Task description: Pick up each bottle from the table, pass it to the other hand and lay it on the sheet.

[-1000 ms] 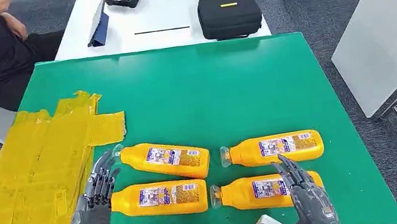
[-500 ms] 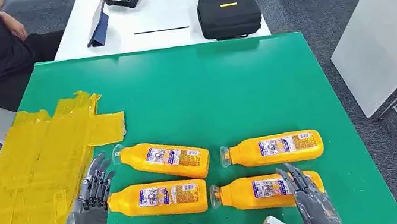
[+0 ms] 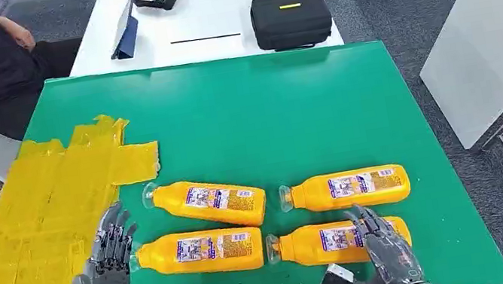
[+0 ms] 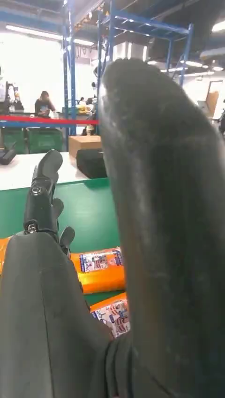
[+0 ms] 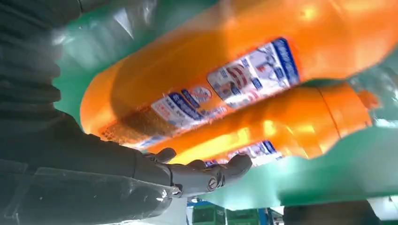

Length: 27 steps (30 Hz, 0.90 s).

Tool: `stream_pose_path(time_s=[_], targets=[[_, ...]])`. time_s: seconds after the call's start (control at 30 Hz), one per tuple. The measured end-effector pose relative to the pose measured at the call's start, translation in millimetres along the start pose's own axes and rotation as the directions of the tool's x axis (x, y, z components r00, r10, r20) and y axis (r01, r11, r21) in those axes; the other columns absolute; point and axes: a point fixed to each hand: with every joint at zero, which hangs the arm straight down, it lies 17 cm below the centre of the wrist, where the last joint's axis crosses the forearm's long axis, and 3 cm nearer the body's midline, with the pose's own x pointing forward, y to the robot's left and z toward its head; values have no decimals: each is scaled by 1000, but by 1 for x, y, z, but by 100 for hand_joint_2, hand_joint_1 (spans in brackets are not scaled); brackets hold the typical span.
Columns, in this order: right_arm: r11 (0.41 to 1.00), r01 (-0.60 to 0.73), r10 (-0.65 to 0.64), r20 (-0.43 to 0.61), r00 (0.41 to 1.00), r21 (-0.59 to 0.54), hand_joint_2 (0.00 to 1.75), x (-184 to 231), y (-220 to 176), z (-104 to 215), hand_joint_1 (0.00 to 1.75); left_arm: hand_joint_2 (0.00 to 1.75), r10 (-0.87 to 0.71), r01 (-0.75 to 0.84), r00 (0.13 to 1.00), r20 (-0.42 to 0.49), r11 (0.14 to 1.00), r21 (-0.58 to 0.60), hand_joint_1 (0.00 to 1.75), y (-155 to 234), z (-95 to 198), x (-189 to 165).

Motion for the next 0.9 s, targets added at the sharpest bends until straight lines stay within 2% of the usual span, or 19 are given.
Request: stream_pose_path(time_s=[0.27,0.33,0.43,0.47,0.9], targets=[[997,-49,50,-25,998,55,175,-13,16,-5,0,0,5,-5,1000,-5,1000,21,0,3,0,-1],[994,-56,60,-33,998,93,175,-15,23,-5,7,0,13,-12,1000,-2,999,35,0,5,0,0],[981,-68,78,-46,996,183,175,-22,36,-7,7,0,27,-28,1000,9,998,49,0,9,-3,1],[977,-74,84,-42,996,202,175,-22,39,-7,171,0,30,-30,999,12,998,50,0,9,-4,2],[928,-78,112,-74,991,364,175,-28,49,-9,175,0,40,-40,999,4,998,58,0,16,-10,-2]])
